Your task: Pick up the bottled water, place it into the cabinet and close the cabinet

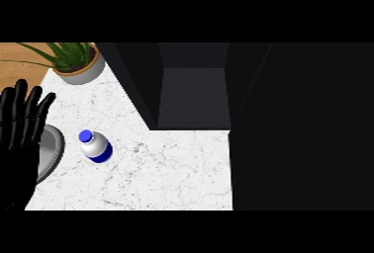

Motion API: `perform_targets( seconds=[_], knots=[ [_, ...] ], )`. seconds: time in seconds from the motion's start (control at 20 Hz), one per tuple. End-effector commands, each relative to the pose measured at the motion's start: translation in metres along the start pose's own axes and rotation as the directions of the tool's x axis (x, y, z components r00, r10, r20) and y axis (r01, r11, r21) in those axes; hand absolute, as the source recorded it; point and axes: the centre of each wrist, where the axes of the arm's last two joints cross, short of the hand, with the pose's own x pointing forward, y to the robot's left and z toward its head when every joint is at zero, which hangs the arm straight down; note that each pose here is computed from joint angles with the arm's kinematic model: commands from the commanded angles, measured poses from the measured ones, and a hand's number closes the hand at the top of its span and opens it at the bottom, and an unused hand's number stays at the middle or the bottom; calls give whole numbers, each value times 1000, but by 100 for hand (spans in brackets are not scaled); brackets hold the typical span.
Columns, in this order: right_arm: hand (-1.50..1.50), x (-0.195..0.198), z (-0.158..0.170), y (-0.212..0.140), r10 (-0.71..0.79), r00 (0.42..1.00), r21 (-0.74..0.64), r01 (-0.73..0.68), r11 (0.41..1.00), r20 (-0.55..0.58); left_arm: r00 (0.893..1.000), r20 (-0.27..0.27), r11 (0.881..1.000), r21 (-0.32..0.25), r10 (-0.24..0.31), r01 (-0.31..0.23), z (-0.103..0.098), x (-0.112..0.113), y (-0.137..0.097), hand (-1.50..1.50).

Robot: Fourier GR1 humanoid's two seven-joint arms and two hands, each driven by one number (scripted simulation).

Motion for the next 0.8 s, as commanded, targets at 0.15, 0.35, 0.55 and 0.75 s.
perform_targets(
  seconds=[0.15, 0.35, 0.55, 0.75],
  knots=[
    [-150, 5, 14, -2, -2, 999, 65, 0, 998, 45, 987, 47, 987, 40, -156, 154, -22, -7, -58, -150],
    [-150, -8, 34, 26, -322, 924, 32, 335, 942, -208, 942, -308, 964, 259, 135, -53, 5, -30, -43, -150],
    [-150, 13, 51, 18, -367, 890, 48, 394, 918, -272, 910, -370, 941, 335, 189, -59, 9, -27, -67, -150],
    [-150, 22, 67, 9, -368, 886, 37, 393, 919, -281, 919, -349, 937, 344, 184, -57, 22, -21, -93, -150]
  ],
)
